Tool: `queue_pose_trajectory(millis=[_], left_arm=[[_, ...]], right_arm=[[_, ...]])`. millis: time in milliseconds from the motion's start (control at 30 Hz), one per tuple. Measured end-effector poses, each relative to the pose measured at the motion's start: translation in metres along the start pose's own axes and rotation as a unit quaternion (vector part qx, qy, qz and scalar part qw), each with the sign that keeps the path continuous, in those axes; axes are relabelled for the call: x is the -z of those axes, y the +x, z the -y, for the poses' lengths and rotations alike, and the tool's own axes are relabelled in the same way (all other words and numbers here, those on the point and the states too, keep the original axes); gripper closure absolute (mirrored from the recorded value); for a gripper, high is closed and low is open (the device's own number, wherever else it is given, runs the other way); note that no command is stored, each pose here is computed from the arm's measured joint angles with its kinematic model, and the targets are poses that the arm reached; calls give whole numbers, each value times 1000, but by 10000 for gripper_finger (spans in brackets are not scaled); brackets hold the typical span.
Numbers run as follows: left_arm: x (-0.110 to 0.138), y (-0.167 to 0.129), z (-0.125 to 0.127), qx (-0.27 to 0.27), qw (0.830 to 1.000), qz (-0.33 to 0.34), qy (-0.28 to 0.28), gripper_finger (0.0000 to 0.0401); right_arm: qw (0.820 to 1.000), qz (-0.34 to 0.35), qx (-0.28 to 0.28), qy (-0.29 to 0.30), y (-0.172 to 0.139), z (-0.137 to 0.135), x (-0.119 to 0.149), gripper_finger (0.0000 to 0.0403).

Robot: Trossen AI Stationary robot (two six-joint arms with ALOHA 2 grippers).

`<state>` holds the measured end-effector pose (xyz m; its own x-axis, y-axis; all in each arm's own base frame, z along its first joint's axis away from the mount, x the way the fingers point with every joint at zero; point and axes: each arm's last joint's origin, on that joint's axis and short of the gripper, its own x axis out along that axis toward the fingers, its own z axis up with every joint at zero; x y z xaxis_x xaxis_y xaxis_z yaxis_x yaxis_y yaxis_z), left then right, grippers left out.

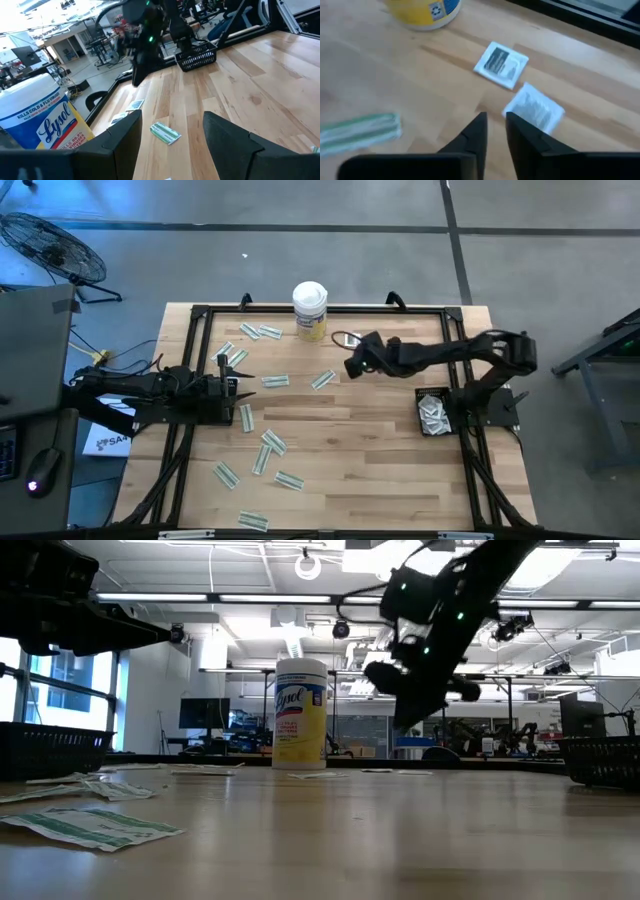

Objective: Pick & Place First Aid Supplies
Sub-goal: Put the towelette pack into the right black basket

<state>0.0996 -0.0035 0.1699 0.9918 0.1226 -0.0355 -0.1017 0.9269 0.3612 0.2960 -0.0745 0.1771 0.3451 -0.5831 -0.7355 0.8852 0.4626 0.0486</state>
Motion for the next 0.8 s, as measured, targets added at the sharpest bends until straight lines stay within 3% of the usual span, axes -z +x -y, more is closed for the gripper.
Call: queue_pose_trajectory(millis=[133, 333, 800], left_arm=[[0, 0, 0, 0, 1000, 0, 0, 195], [0, 0, 0, 0, 1000, 0, 0, 195], [0, 0, 0, 0, 1000, 0, 0, 195]], right_arm=[[1000, 3, 10, 1, 30, 3, -2, 307], [999, 11, 27, 35, 61, 15, -10, 300], [1000, 2, 3, 31, 92, 31, -18, 299]])
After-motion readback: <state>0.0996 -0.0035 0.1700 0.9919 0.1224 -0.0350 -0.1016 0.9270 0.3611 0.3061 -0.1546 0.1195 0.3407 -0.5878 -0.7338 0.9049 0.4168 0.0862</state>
